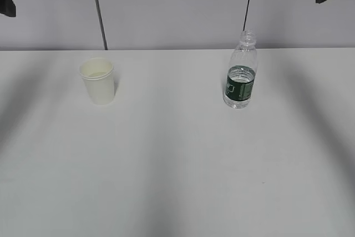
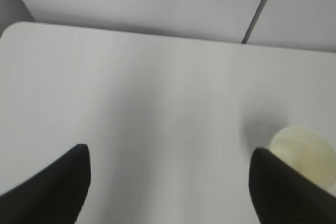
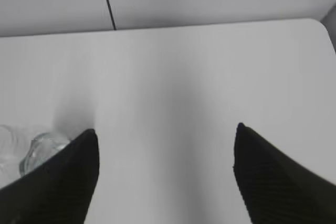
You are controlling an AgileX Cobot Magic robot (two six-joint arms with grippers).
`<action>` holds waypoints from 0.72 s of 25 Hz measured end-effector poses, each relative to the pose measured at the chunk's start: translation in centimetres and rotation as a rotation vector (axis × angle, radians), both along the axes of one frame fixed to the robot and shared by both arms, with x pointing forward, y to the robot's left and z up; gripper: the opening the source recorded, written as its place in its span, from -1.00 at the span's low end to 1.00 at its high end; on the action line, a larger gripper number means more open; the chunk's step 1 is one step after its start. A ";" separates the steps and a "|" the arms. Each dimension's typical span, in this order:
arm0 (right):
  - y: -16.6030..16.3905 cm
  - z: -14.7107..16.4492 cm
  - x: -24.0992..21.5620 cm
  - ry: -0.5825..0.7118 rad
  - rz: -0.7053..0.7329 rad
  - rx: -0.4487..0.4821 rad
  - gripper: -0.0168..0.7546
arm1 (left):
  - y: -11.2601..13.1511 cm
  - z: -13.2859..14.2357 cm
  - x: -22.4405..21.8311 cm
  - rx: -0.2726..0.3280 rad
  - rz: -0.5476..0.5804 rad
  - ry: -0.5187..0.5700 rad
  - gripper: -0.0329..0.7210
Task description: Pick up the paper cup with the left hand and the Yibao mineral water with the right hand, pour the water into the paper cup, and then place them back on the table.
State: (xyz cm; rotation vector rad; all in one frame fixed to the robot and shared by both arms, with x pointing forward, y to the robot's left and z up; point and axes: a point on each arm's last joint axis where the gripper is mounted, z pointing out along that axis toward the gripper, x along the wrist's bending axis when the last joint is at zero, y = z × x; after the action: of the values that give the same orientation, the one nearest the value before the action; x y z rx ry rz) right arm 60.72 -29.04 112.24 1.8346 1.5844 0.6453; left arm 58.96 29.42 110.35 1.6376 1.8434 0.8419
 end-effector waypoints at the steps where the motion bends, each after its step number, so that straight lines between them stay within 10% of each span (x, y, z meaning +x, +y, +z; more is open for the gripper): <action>1: -0.1 0.3 -0.2 0.031 -0.015 -0.003 0.56 | 0.0 0.1 -0.2 -0.003 0.004 0.038 0.57; 18: 1.0 3.7 -3.1 0.315 0.085 0.087 0.56 | -1.1 0.8 -3.9 -0.083 -0.101 0.502 0.48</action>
State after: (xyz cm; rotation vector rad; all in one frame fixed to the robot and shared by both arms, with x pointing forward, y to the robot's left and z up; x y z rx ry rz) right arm 57.57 -28.02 115.99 2.0188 1.8714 0.4850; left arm 55.07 28.31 111.17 1.9978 2.0592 0.3190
